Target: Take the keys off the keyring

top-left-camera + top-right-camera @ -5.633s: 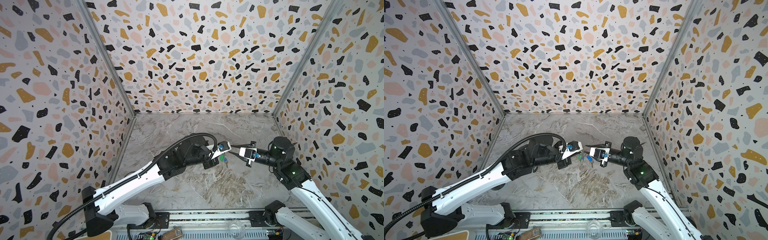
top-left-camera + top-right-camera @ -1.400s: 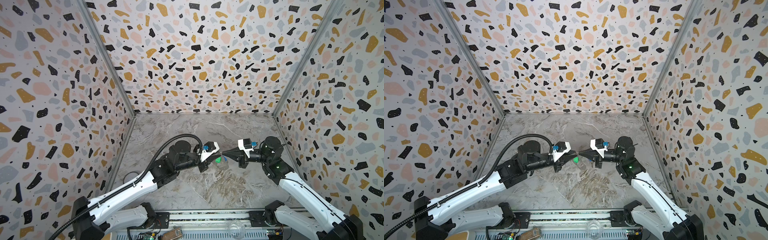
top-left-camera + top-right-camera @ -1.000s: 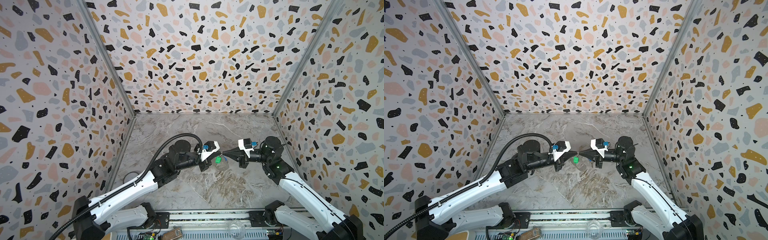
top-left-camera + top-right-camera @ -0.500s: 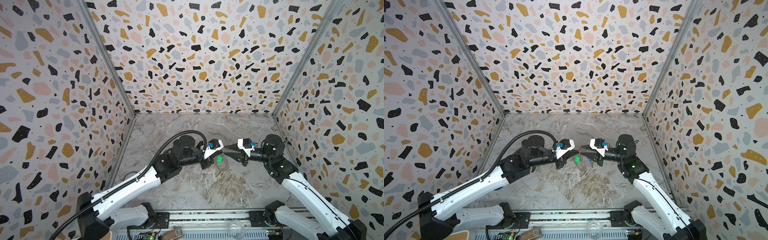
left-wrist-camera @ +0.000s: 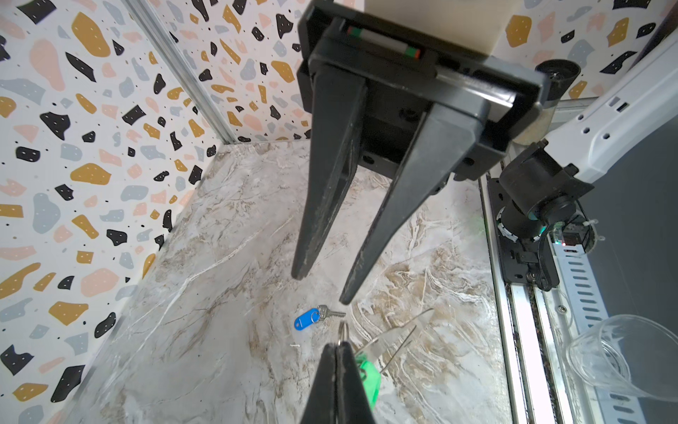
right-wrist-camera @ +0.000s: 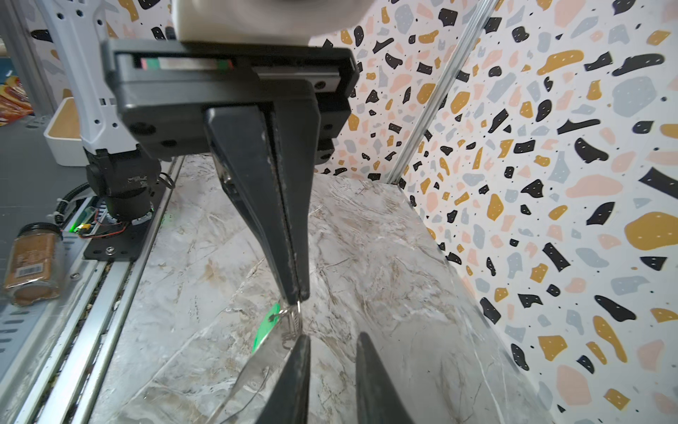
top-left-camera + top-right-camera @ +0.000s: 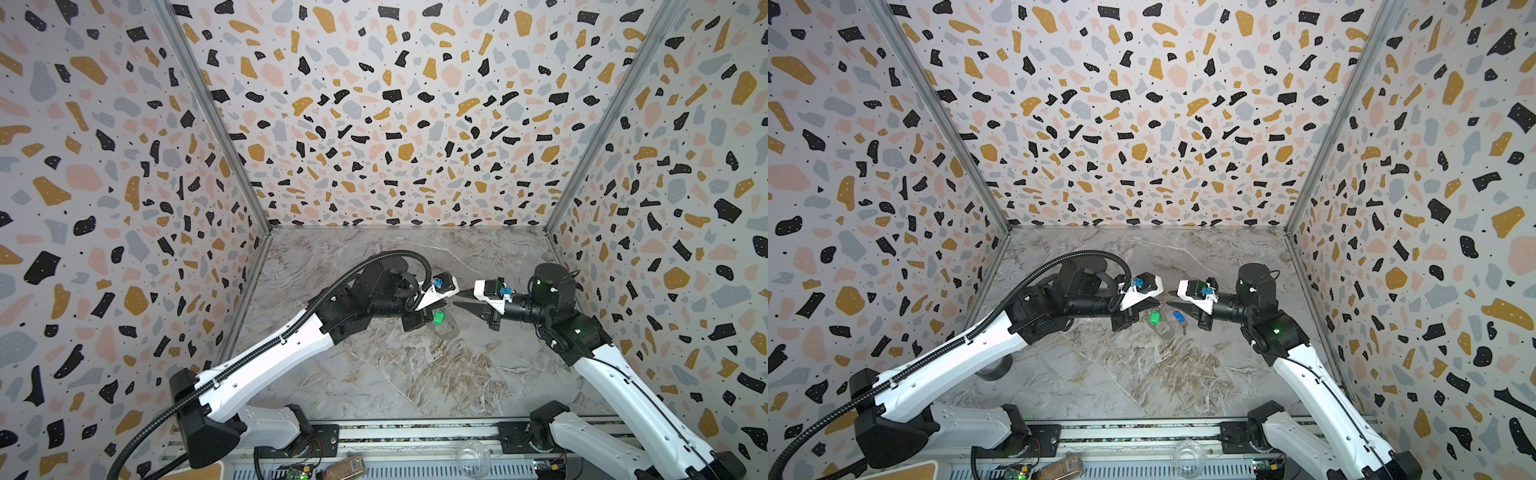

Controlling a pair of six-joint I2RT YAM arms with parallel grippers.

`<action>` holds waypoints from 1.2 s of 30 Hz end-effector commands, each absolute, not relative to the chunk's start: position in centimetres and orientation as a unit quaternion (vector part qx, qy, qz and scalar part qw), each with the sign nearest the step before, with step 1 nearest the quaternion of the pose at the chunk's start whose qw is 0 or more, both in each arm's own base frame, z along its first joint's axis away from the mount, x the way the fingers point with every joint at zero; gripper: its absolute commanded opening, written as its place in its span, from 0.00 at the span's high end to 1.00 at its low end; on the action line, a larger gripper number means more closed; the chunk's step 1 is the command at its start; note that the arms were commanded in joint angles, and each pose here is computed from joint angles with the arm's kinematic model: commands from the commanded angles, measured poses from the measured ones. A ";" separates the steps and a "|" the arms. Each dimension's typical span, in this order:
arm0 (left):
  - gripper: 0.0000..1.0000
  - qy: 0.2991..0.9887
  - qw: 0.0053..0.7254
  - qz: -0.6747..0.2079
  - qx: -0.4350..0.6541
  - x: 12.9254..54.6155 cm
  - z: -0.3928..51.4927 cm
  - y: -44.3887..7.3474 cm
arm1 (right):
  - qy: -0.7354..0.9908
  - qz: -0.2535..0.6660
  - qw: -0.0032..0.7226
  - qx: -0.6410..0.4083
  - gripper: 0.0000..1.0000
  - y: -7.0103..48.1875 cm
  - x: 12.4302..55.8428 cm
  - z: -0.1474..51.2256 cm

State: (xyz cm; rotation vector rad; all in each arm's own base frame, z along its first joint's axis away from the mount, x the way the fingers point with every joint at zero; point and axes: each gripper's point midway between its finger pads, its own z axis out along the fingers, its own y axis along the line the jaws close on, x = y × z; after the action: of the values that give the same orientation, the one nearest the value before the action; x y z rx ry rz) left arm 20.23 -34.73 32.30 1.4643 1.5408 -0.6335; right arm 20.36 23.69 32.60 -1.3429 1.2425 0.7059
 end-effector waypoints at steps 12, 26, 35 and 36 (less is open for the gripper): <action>1.00 0.608 0.452 -0.252 0.602 19.9 33.6 -34.7 | 0.517 0.374 0.517 -0.570 0.81 24.6 19.0 32.6; 1.00 0.599 0.468 -0.252 0.599 19.9 34.0 -34.7 | 0.525 0.410 0.491 -0.562 0.82 25.2 18.8 31.6; 1.00 0.596 0.464 -0.255 0.604 19.6 33.7 -34.8 | 0.524 0.419 0.487 -0.559 0.89 25.4 18.8 31.6; 1.00 0.596 0.464 -0.254 0.604 19.6 33.7 -34.8 | 0.523 0.420 0.487 -0.559 0.90 25.4 18.8 31.6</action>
State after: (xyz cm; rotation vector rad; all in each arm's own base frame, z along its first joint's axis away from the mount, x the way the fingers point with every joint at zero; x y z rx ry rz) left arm 19.93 -34.55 31.50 1.5104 1.5538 -0.6187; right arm 19.29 25.27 31.02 -1.3555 1.3012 0.9954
